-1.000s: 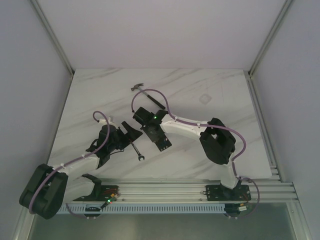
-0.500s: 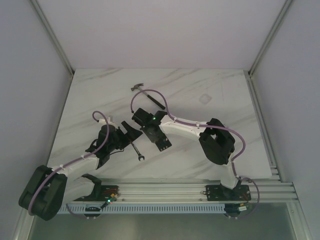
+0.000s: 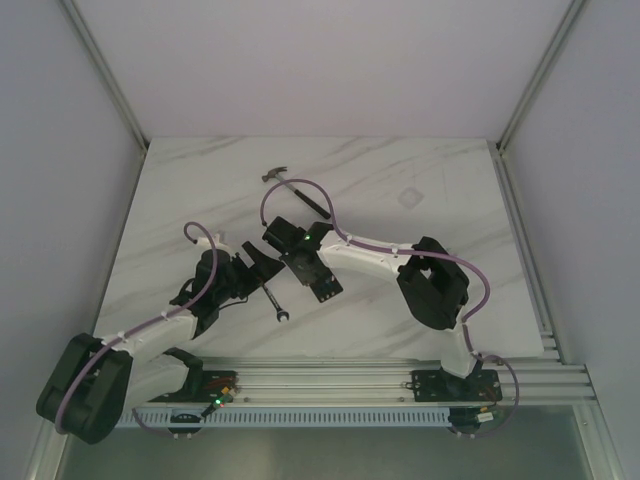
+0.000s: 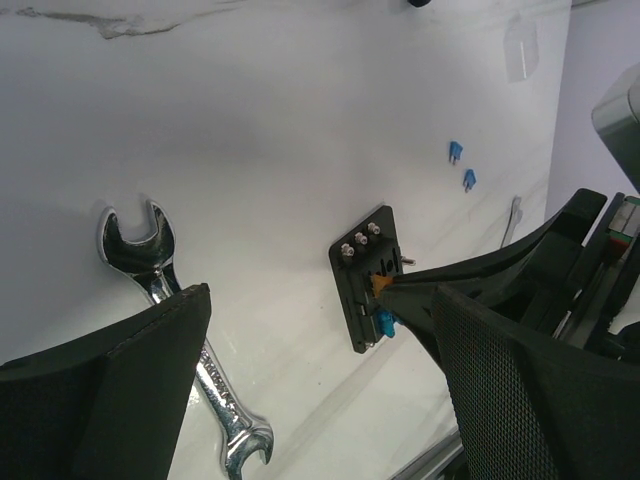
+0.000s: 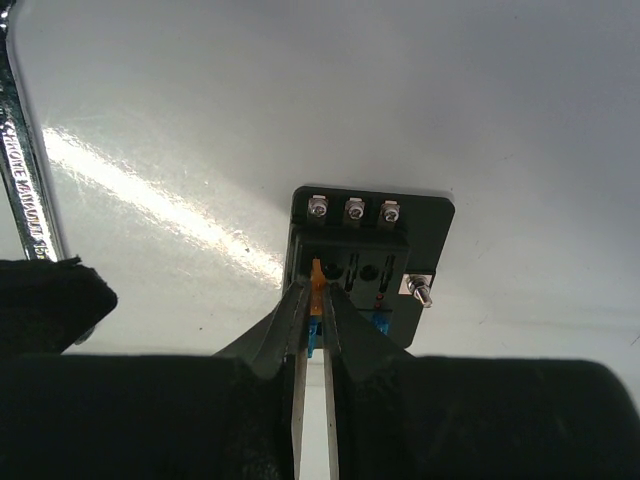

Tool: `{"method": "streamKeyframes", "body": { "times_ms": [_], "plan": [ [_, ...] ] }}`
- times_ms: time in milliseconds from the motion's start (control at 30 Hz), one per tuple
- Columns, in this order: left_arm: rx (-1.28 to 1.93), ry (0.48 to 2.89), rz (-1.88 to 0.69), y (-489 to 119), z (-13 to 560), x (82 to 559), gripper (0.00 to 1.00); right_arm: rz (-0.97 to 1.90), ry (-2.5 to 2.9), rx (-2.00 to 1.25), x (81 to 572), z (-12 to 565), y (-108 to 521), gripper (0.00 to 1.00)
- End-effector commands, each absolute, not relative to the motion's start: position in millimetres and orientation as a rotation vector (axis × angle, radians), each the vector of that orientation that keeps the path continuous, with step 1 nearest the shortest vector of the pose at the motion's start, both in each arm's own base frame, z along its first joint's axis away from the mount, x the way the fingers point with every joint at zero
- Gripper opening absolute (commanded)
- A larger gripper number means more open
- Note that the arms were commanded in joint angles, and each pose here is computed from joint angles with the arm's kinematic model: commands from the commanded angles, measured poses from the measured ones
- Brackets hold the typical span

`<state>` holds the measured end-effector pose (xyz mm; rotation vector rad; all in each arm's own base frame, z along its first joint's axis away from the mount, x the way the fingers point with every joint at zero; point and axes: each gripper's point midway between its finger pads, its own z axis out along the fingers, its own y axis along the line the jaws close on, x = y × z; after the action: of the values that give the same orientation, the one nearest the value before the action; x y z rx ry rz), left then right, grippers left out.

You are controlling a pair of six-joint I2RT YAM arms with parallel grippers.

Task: Snap on the fuse box
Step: Install the fuse at the fuse box base.

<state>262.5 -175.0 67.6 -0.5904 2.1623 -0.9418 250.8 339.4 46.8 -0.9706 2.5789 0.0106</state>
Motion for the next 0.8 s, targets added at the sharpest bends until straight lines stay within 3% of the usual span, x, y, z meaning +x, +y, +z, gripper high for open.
{"method": "streamKeyframes", "body": {
  "times_ms": [0, 200, 500, 767],
  "plan": [
    [-0.583, 2.164, -0.945, -173, 69, 260, 1.00, 0.025, 2.595, -0.964, 249, 33, 350, 0.15],
    [-0.583, 2.163, -0.941, -172, 70, 259, 1.00, 0.005, 2.599, -0.968, 250, 26, 348, 0.15],
    [-0.583, 2.162, -0.945, -173, 70, 258, 1.00, 0.046, 2.581, -0.945, 250, 34, 352, 0.26],
    [-0.584, 2.158, -0.948, -172, 71, 257, 1.00, 0.035, 2.555, -0.902, 255, 44, 350, 0.27]
  ]
}}
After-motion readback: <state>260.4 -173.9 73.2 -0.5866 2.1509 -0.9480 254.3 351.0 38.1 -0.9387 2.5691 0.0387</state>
